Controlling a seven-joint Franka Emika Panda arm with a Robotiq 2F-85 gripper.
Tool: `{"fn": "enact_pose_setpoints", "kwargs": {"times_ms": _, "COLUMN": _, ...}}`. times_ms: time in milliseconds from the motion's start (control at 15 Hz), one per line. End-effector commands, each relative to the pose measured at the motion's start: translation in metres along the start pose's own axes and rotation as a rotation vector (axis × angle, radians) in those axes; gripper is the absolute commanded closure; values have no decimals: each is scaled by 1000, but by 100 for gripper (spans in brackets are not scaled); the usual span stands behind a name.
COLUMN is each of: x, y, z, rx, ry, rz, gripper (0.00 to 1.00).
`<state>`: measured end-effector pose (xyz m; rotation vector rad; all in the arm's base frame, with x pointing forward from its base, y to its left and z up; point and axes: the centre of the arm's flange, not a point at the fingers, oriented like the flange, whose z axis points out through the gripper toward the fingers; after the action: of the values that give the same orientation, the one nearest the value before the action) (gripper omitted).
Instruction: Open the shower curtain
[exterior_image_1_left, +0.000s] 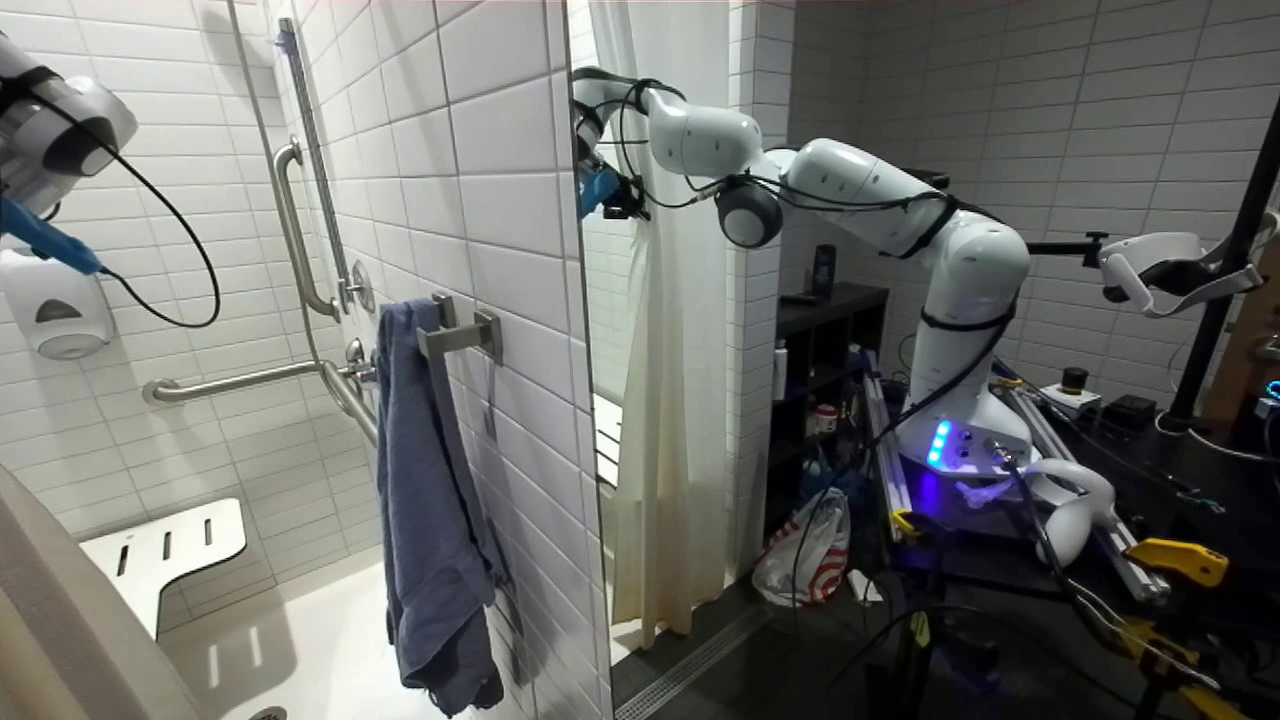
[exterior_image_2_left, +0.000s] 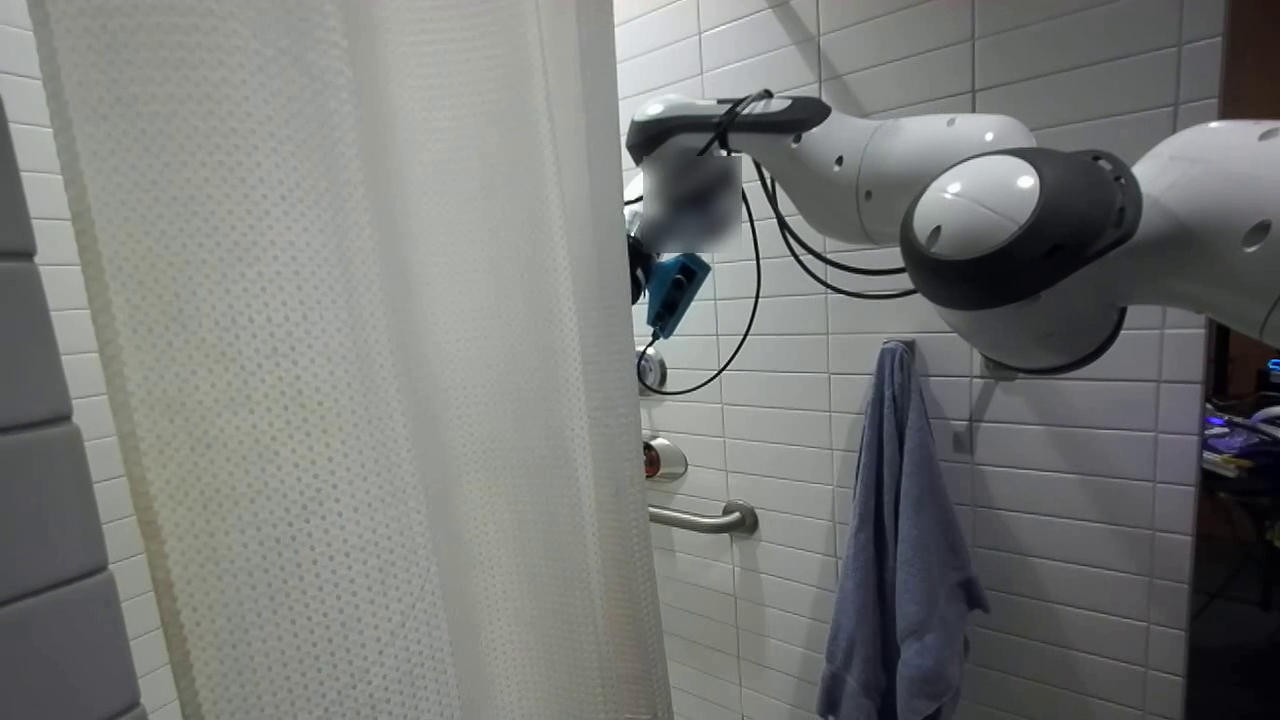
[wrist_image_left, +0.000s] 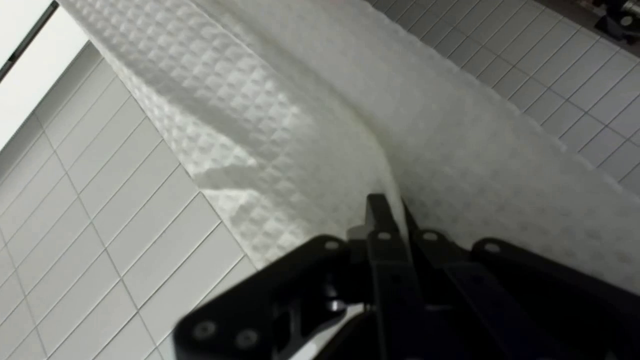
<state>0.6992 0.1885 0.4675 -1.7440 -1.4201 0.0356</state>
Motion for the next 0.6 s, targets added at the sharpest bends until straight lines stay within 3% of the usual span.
{"fn": "enact_pose_setpoints", "kwargs": {"times_ms": 0, "x": 30, "y": 54, "z": -14, "rx": 37, "ry": -64, "rz": 13, "gripper": 100}}
{"fn": "enact_pose_setpoints", "kwargs": {"times_ms": 467, "x": 25, "y": 54, "z": -20, "rx": 44, "ry": -61, "rz": 15, "gripper": 100}}
{"fn": "enact_pose_setpoints", "kwargs": {"times_ms": 533, "x": -1, "y": 0, "z": 2, "rx": 17, "ry": -4, "rz": -1, "gripper": 98}}
